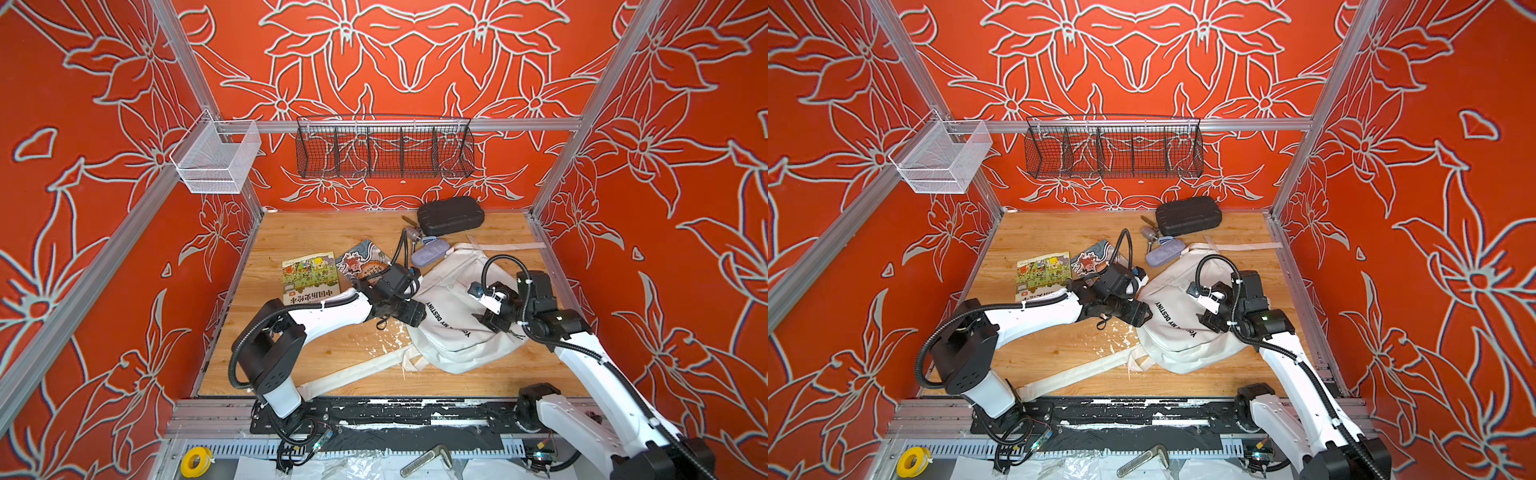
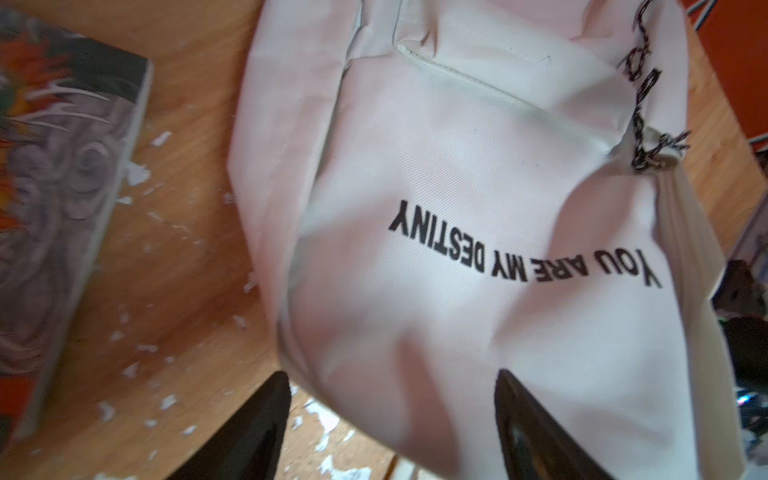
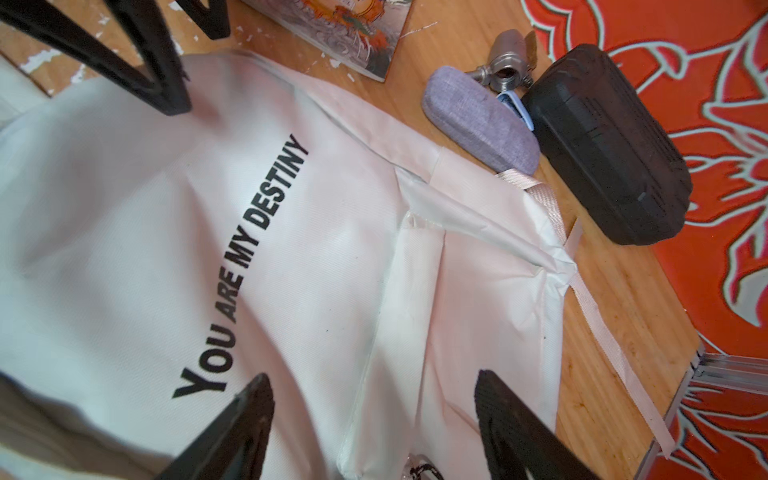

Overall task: Pack the student bag
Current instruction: 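Move the left gripper over the backpack while the right gripper approaches its zipper cords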

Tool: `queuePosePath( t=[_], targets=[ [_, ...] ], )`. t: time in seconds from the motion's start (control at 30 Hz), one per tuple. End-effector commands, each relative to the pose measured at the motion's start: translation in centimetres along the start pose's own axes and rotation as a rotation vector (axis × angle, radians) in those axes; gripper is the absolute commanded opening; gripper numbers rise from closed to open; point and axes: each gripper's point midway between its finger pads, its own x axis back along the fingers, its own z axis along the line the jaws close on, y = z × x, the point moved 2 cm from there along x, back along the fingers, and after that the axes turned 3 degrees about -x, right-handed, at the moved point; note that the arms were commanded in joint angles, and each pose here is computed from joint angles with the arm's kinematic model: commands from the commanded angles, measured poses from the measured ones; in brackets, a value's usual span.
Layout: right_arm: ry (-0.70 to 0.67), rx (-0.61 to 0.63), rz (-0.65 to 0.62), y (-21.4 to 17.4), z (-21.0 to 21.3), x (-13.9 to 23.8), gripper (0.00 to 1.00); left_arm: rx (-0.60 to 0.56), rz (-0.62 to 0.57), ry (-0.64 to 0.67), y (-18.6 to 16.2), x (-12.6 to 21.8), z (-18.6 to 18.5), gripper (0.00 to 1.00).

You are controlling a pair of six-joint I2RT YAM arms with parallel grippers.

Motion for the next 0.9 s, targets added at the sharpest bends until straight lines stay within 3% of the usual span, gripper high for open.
queuePosePath(
  t=[0.0, 0.17, 0.27, 0.3, 0.6, 0.67, 0.73, 0.87],
  targets=[
    [0.042, 0.028, 0.038, -1.1, 1.4, 0.2, 0.79, 0.001, 0.038, -0.060, 0.4, -1.0, -1.1, 0.69],
    [0.029, 0.030, 0.071, -1.6, 1.3, 0.4, 0.79, 0.032, 0.091, -0.064, 0.1, -1.9, -1.1, 0.63],
    [0.011, 0.032, 0.086, -1.9, 1.3, 0.6, 0.81, 0.056, 0.103, -0.017, -0.7, -1.2, -0.3, 0.83],
    [0.002, 0.036, 0.086, -2.0, 1.2, 0.6, 0.81, 0.064, 0.095, -0.008, -0.8, -0.9, -0.1, 0.96],
    [-0.007, 0.019, 0.079, -1.9, 1.2, 0.5, 0.81, 0.074, 0.087, -0.088, -1.0, -2.2, -1.0, 0.98],
    [-0.001, 0.024, 0.083, -1.7, 1.3, 0.7, 0.81, 0.074, 0.087, -0.097, -0.4, -2.8, -1.2, 0.90],
    [0.004, 0.033, 0.091, -1.7, 1.5, 0.8, 0.81, 0.078, 0.076, -0.119, 0.0, -3.1, -1.4, 0.73],
    [0.042, 0.044, 0.091, -1.7, 2.3, 0.8, 0.80, 0.129, 0.091, -0.089, 1.0, -3.0, 0.3, 0.16]
  ],
)
